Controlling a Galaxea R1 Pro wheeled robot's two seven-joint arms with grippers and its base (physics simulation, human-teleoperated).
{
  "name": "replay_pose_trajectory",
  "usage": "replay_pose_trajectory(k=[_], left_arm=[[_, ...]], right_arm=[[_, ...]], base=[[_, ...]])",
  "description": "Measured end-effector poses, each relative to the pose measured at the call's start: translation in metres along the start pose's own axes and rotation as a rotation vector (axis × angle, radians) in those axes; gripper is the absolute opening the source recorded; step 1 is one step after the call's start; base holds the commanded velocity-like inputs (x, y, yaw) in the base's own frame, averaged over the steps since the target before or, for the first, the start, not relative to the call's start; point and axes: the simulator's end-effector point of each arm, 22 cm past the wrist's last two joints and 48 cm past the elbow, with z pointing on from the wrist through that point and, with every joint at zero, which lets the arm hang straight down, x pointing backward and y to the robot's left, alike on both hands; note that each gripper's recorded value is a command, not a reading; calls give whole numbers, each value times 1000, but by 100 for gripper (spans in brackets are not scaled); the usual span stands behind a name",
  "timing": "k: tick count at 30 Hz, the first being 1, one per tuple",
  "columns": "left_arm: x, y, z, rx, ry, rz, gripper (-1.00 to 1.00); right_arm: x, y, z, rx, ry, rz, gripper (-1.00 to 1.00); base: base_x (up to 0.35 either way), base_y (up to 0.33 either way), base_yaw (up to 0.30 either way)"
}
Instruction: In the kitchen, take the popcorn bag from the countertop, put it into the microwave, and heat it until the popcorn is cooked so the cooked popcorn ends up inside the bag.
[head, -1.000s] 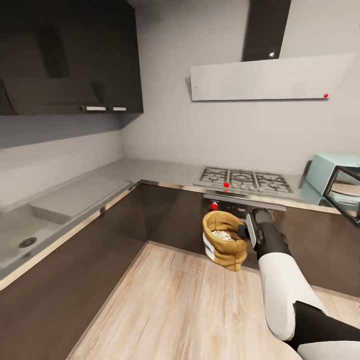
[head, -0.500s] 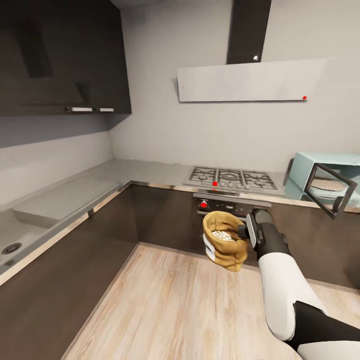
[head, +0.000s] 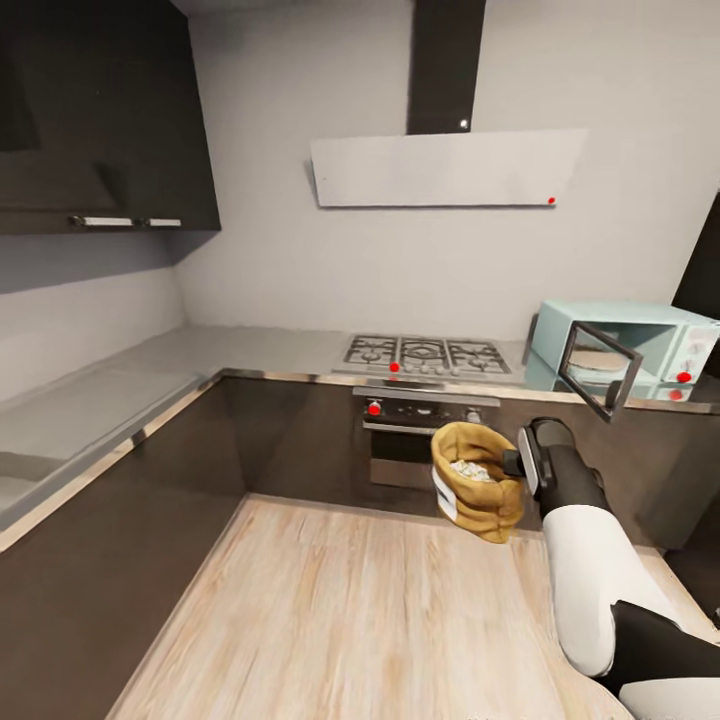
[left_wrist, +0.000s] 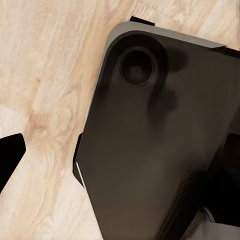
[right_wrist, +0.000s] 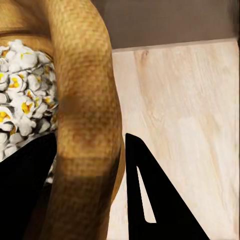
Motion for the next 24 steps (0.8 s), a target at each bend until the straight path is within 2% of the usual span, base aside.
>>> replay_pose_trajectory(k=[2,5,21,22,24], left_arm=[[0,0,0,0,-1,0,100],[-1,0,0,1,-2,0,100],[-4,-2,0,5,-12,9,100],[-5,-2,0,5,-13,9,100],[-5,-2,0,5,-14,8,100]], right_arm=[[-2,-13,1,16,-3,9,-100],[-4,-21,1,23,-6,15,-100],[-7,-22,-3,21,-14,18,-100],[-7,-21,-3,12,-13,20,-100],[-8,-11,-4,-48,-16,26,-100]], base=[[0,0,-234],[0,0,-234],[0,0,-236],[0,0,-236],[0,0,-236]])
